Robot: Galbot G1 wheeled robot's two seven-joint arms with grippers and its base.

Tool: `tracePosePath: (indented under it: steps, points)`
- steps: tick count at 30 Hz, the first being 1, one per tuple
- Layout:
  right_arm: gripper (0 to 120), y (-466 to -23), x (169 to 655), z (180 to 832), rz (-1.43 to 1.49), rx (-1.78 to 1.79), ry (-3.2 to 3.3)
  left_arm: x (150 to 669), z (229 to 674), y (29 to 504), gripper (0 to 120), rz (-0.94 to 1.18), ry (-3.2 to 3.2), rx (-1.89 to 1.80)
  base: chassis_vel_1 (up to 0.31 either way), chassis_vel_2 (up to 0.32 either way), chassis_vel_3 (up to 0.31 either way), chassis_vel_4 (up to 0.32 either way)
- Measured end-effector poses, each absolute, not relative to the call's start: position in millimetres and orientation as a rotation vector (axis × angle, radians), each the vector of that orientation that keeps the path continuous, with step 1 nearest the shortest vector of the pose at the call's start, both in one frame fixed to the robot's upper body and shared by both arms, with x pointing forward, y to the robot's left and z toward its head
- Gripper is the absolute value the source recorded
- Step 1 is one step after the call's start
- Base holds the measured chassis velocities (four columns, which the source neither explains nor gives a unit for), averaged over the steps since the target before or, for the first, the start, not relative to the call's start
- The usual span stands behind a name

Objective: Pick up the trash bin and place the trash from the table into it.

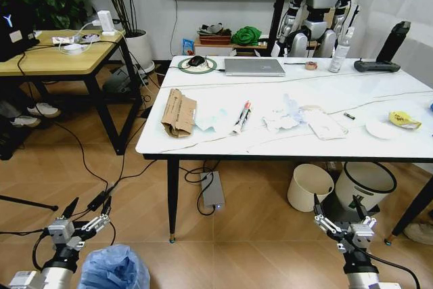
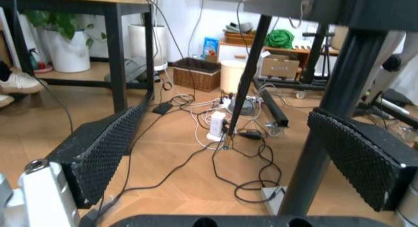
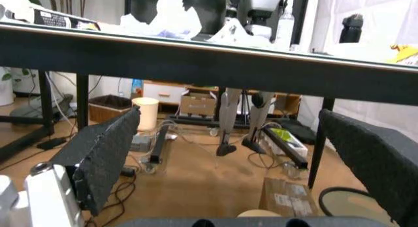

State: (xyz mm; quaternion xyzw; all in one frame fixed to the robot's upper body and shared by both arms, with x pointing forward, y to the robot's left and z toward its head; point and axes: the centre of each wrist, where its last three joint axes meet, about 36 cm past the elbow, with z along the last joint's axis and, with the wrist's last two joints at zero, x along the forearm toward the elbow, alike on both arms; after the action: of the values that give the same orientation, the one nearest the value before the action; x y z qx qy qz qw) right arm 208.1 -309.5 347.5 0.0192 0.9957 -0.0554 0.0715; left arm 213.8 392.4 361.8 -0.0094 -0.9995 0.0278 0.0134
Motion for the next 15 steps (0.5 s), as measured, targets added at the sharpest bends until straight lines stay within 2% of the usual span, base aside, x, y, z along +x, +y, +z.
tracePosePath:
  steps: [15]
  points:
    - [100,-305.1,211.6,344.7,-0.159,0.025,2.978,203.6,357.2,397.7,100,0.037,-3.079,-0.031,0.000,0.000,0.000,0.000]
